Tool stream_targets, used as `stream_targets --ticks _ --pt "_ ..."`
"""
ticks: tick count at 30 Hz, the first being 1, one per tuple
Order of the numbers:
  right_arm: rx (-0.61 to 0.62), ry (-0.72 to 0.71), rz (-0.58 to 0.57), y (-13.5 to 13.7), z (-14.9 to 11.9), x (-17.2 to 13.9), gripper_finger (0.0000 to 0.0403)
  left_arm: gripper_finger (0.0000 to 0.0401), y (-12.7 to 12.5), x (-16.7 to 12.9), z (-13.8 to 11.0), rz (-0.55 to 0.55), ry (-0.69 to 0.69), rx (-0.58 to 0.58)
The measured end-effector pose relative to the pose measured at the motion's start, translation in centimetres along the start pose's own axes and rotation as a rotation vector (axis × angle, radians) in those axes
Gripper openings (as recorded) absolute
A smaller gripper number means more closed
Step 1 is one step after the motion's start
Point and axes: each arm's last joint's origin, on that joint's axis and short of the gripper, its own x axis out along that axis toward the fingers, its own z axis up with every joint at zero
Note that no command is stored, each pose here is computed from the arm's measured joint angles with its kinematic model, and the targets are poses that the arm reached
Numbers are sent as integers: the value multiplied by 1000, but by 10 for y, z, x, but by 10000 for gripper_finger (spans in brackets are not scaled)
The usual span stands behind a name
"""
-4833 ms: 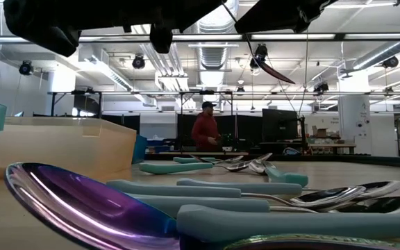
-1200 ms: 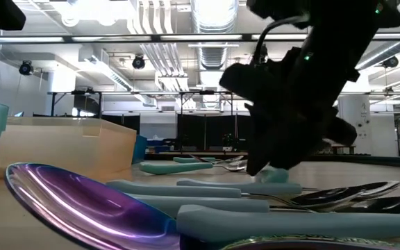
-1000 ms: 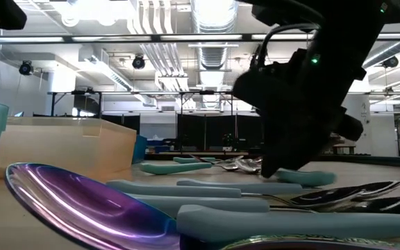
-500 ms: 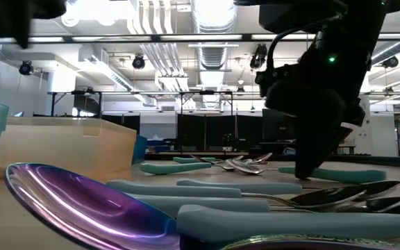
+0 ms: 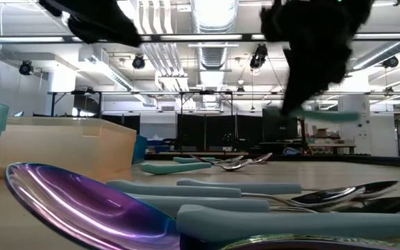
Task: Sort silverware by color (type)
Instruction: Put the green spoon into the blue bin
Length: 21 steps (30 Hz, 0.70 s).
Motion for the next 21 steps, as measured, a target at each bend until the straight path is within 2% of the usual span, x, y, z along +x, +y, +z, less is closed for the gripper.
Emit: stream_targets --ticks 5,10,16,21 --pt "-103 -276 65 8 22 -20 40 110 20 18 -7 67 -202 -73" --pt "-240 -465 128 22 37 -24 40 110 36 23 -8 85 -386 -134" --pt "-338 -538 133 30 42 -19 40 110 41 20 -5 99 -504 -94" --pt "-378 -578 137 33 45 -21 40 110 42 19 -1 105 -529 -76"
